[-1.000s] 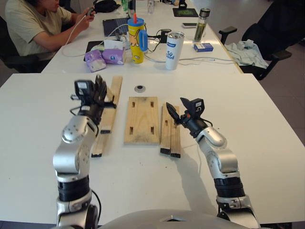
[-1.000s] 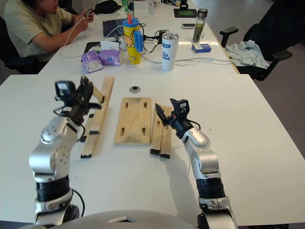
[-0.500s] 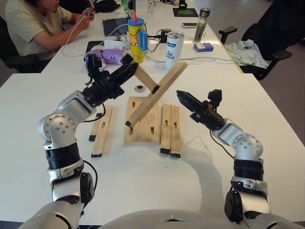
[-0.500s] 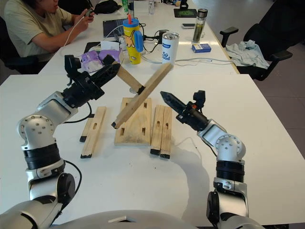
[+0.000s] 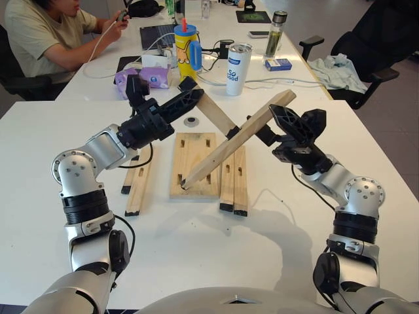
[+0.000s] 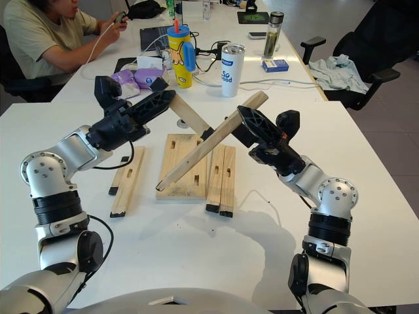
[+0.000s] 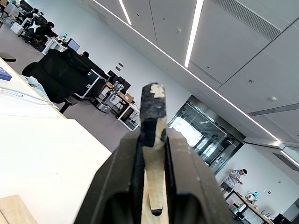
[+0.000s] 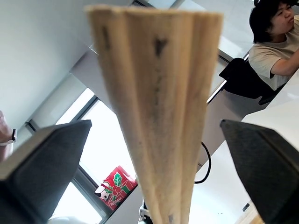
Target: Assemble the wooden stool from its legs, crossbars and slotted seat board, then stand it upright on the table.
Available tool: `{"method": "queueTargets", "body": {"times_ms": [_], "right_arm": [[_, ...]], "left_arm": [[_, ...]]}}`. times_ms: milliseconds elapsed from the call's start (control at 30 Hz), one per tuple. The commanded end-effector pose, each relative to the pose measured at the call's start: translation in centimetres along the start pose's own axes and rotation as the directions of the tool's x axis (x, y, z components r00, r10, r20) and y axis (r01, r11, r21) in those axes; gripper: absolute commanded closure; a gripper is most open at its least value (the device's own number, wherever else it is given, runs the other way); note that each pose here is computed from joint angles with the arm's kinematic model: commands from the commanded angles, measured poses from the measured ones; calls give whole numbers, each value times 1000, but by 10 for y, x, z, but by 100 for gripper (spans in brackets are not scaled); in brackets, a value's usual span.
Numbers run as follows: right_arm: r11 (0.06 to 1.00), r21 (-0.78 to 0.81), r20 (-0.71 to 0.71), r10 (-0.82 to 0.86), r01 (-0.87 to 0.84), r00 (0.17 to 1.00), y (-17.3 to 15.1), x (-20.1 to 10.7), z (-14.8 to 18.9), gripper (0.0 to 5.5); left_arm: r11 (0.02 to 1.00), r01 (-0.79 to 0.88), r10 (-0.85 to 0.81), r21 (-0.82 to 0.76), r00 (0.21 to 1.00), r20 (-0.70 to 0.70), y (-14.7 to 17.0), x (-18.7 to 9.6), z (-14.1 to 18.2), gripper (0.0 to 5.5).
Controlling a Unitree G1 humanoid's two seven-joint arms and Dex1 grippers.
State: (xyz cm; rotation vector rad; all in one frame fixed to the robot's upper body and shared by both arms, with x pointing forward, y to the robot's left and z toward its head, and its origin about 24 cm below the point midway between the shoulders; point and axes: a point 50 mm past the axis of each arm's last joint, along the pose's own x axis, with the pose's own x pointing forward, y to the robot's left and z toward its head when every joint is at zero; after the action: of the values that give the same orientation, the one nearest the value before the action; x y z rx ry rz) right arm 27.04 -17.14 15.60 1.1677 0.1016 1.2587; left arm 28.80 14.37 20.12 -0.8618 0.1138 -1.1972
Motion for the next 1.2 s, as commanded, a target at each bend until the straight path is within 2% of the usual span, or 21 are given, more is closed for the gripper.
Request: {"method": "queueTargets", "body": {"times_ms": [33, 533, 667, 700, 1000, 1100, 1200], "right_arm": [[999, -39, -11, -2, 2, 1000, 4, 2, -2, 106], [997, -47, -6, 54, -54, 999, 5, -1, -1, 340], [996, -64, -3, 60, -60, 998, 5, -1, -2, 340], [996, -67, -1, 61, -61, 998, 5, -1, -2, 340], [996, -78, -15, 50, -51, 999, 3, -5, -3, 341], [987, -162, 10, -7, 8, 1000, -1, -7, 2, 342], [963, -264, 11, -59, 60, 998, -3, -12, 4, 342]], "left_arm": [[1000, 7, -7, -23, 1000, -6, -2, 0, 2, 510], [1000, -28, 28, -5, 1000, 6, -1, -3, 7, 510], [994, -52, 54, 94, 998, -13, -3, -1, 6, 510], [993, -55, 56, 100, 998, -6, -3, 0, 6, 474], [986, 30, -50, 161, 991, 120, -27, 6, 36, 344], [964, -97, 45, 246, 977, 207, -24, -13, 59, 299], [909, -270, 215, 317, 956, 197, -5, -39, 59, 254]]}}
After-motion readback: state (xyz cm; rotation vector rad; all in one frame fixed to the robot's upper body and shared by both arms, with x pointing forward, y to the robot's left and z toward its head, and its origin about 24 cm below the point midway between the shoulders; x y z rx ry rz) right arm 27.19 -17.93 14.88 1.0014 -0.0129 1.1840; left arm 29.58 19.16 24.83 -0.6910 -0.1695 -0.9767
